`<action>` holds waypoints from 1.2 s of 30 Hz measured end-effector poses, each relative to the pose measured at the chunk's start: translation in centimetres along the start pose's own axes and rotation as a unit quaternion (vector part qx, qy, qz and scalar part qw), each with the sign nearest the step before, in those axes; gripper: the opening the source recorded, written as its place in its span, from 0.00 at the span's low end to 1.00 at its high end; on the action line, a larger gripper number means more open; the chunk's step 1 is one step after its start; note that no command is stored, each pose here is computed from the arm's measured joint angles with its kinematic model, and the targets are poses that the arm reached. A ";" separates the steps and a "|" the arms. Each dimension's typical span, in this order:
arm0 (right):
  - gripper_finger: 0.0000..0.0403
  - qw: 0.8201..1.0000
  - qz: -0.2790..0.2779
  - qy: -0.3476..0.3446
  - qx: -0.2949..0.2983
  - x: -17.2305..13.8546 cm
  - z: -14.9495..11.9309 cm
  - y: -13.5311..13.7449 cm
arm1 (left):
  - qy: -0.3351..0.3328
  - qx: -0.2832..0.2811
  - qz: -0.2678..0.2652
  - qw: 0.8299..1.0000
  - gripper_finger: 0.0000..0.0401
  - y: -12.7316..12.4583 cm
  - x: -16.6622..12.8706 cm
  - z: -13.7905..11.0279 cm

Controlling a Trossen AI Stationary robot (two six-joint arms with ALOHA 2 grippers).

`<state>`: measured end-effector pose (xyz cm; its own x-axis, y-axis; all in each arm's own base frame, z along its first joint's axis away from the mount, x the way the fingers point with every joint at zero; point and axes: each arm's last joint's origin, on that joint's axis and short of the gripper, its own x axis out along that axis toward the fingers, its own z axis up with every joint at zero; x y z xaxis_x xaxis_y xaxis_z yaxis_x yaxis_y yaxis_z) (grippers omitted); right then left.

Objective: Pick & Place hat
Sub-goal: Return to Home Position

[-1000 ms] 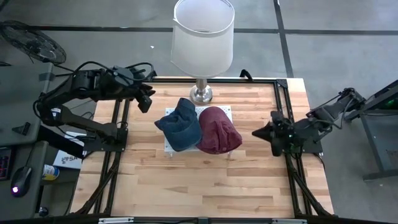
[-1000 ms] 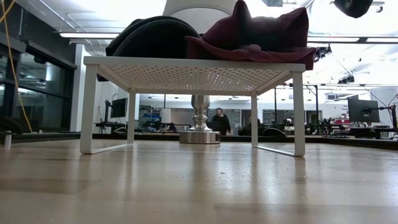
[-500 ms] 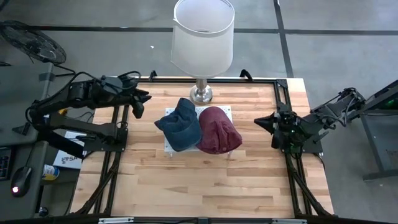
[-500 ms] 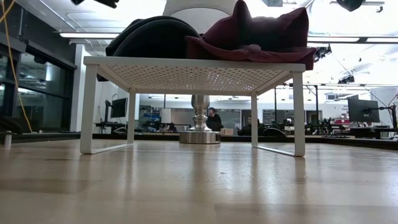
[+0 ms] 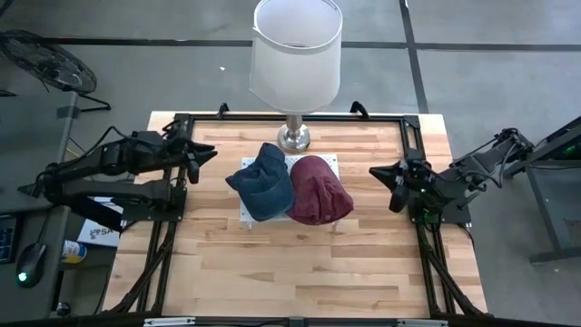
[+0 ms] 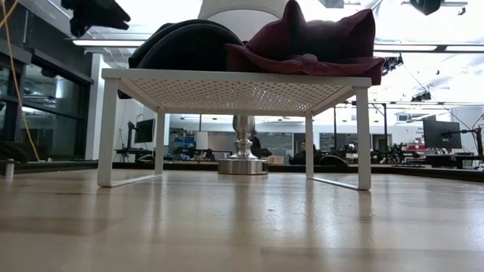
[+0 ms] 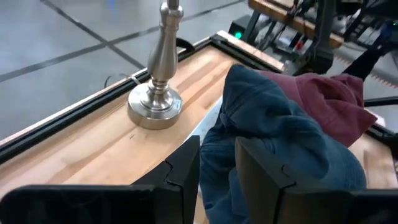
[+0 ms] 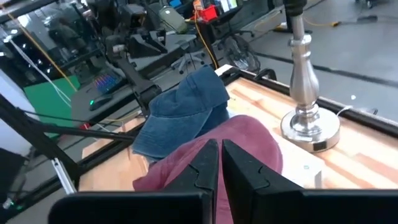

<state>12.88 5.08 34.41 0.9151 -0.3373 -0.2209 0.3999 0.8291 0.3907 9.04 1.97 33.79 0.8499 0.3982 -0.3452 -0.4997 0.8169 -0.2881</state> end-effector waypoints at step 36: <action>0.03 0.980 0.167 -0.110 -0.017 11.3 1.4 4.3 | -0.063 -0.038 -0.040 0.996 0.25 3.6 -2.3 -6.4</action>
<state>24.99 4.22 34.87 0.9850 -0.1292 0.1144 0.0773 0.9230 0.3769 4.21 1.32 27.89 0.8998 0.3854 -0.2045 -0.4358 0.8168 -0.3782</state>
